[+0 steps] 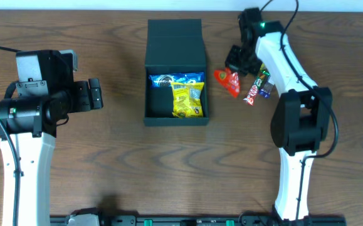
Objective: Pack container
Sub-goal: 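Move the right gripper to the red chip bag and grasp it, then carry the red chip bag into the black box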
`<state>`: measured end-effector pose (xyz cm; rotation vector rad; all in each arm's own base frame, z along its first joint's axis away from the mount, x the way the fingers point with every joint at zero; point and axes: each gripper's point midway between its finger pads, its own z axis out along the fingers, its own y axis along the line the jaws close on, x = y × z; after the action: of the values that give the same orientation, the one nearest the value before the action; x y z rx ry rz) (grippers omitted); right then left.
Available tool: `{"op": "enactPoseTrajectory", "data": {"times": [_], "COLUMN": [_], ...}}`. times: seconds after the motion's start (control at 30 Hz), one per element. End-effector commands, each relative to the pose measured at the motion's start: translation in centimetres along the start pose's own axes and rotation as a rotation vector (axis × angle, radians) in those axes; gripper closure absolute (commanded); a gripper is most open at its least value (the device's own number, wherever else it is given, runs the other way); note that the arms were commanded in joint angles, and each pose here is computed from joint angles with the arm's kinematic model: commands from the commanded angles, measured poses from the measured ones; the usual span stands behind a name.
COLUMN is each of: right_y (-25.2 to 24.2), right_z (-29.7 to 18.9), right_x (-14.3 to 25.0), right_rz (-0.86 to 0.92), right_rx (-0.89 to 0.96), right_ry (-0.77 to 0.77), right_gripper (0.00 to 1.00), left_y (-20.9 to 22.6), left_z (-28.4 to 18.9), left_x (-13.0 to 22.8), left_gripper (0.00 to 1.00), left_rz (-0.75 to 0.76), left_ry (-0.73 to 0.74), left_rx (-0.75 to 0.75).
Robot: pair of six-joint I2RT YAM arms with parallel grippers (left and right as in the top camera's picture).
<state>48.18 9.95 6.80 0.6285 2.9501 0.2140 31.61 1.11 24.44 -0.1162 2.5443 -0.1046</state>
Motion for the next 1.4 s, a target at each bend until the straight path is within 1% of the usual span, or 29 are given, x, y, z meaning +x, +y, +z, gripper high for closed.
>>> {"op": "enactPoseTrajectory", "data": {"times": [0.0, 0.1, 0.23, 0.33, 0.47, 0.67, 0.8, 0.97, 1.07, 1.13, 1.2, 1.23, 1.27, 1.3, 1.33, 1.37], "right_y": [2.5, 3.8, 6.7, 8.9, 10.4, 11.0, 10.7, 10.3, 9.0, 8.7, 8.7, 8.8, 8.8, 8.9, 8.9, 8.9], "right_z": [-4.8, -8.1, -10.9, -11.1, -9.7, -6.6, -4.3, -2.0, -0.7, 0.0, 0.2, 0.2, 0.2, 0.2, 0.2, 0.2], "right_x": [-1.5, -0.6, 2.8, 5.9, 9.3, 12.9, 14.7, 15.2, 14.5, 14.2, 14.2, 14.2, 14.1, 14.1, 14.1, 14.1], "right_rz": [-0.17, -0.32, -0.552, -0.694, -0.789, -0.842, -0.837, -0.773, -0.693, -0.683, -0.684, -0.684, -0.684, -0.686, -0.686, -0.686], "right_rx": [-0.055, -0.062, -0.138, -0.198, -0.183, -0.152, -0.125, -0.095, -0.016, 0.005, 0.003, 0.001, 0.001, -0.001, -0.002, -0.002], "right_ry": [-0.088, -0.1, -0.06, -0.003, 0.06, 0.156, 0.214, 0.232, 0.213, 0.201, 0.199, 0.196, 0.195, 0.193, 0.192, 0.193], "right_gripper": [0.99, 0.99, 0.98, 0.99, 0.99, 0.98, 0.99, 0.98, 0.98, 0.98, 0.93, 0.86, 0.69, 0.55, 0.45, 0.37], "left_y": [0.1, 0.1, 0.1, 0.1, 0.1, 0.1, 0.1, 0.1, 0.1, 0.1, 0.1, 0.1, 0.1, 0.1, 0.1, 0.1], "left_z": [-0.1, -0.1, -0.1, -0.1, -0.1, -0.1, -0.1, -0.1, -0.1, -0.1, -0.1, -0.1, -0.1, -0.1, -0.1, -0.1], "left_x": [-0.2, -0.2, -0.2, -0.2, -0.2, -0.2, -0.2, -0.2, -0.2, -0.2, -0.2, -0.2, -0.2, -0.2, -0.2, -0.2], "left_gripper": [0.05, 0.05, 0.05, 0.05, 0.05, 0.05, 0.05, 0.05, 0.05, 0.05, 0.05, 0.05, 0.05, 0.05, 0.05, 0.05], "left_rz": [0.013, 0.013, 0.013, 0.013, 0.013, 0.013, 0.013, 0.013, 0.013, 0.013, 0.013, 0.013, 0.013, 0.013, 0.013, 0.013], "left_ry": [-0.003, -0.003, -0.003, -0.003, -0.003, -0.002, -0.002, -0.002, -0.002, -0.002, -0.003, -0.002, -0.002, -0.002, -0.002, -0.002], "left_rx": [-0.001, -0.001, -0.001, -0.001, -0.001, -0.001, -0.001, -0.001, -0.001, -0.001, -0.001, -0.001, -0.001, -0.001, -0.001, -0.001]}}
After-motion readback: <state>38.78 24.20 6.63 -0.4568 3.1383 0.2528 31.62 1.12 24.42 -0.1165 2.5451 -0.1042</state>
